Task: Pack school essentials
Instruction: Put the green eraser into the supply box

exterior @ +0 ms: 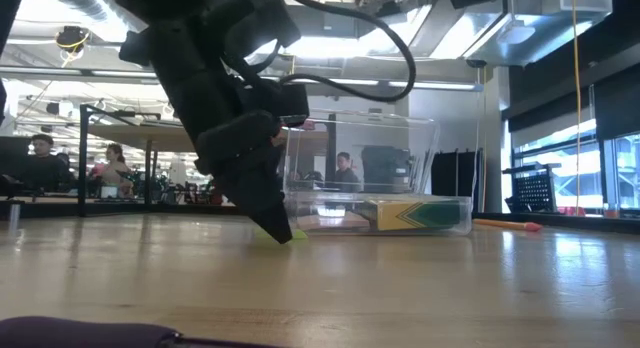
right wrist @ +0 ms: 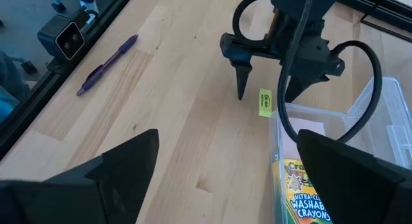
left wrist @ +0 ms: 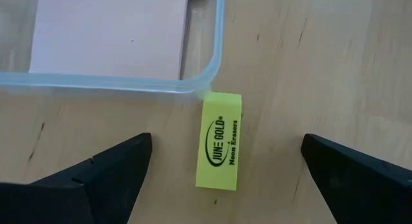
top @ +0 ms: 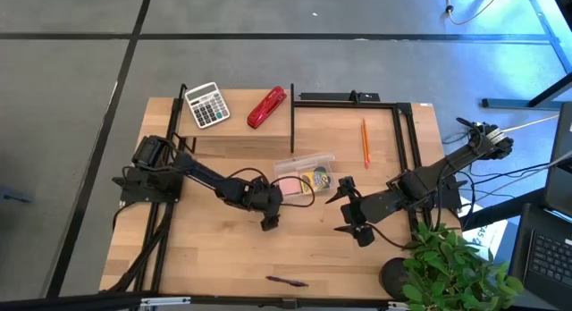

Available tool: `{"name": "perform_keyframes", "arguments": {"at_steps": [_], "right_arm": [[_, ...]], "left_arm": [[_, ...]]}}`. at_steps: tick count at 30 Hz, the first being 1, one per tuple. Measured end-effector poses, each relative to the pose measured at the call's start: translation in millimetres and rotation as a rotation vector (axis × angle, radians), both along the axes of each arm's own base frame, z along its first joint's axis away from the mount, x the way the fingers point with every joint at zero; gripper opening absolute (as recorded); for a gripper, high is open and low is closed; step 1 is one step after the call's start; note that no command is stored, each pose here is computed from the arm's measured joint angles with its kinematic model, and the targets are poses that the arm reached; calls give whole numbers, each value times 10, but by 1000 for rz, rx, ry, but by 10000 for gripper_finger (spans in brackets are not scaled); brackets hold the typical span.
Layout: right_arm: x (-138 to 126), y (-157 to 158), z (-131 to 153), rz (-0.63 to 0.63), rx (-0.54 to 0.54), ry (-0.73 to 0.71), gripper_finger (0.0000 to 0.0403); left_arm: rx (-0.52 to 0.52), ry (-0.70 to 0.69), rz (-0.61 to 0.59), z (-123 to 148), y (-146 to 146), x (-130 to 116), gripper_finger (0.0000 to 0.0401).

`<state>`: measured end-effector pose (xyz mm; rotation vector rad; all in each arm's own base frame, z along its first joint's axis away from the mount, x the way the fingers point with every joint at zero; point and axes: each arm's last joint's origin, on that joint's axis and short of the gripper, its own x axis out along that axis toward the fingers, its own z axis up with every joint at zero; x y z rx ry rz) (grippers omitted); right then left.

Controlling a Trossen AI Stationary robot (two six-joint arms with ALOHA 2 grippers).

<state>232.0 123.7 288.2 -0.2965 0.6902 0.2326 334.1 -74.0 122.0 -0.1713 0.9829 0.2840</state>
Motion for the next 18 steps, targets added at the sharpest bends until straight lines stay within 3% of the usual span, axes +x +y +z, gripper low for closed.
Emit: {"name": "perform_keyframes", "arguments": {"at_steps": [18], "right_arm": [[1,1,1,1,2,-1,369]], "left_arm": [[-2,-11,0,-8,-11,8,397]]}}
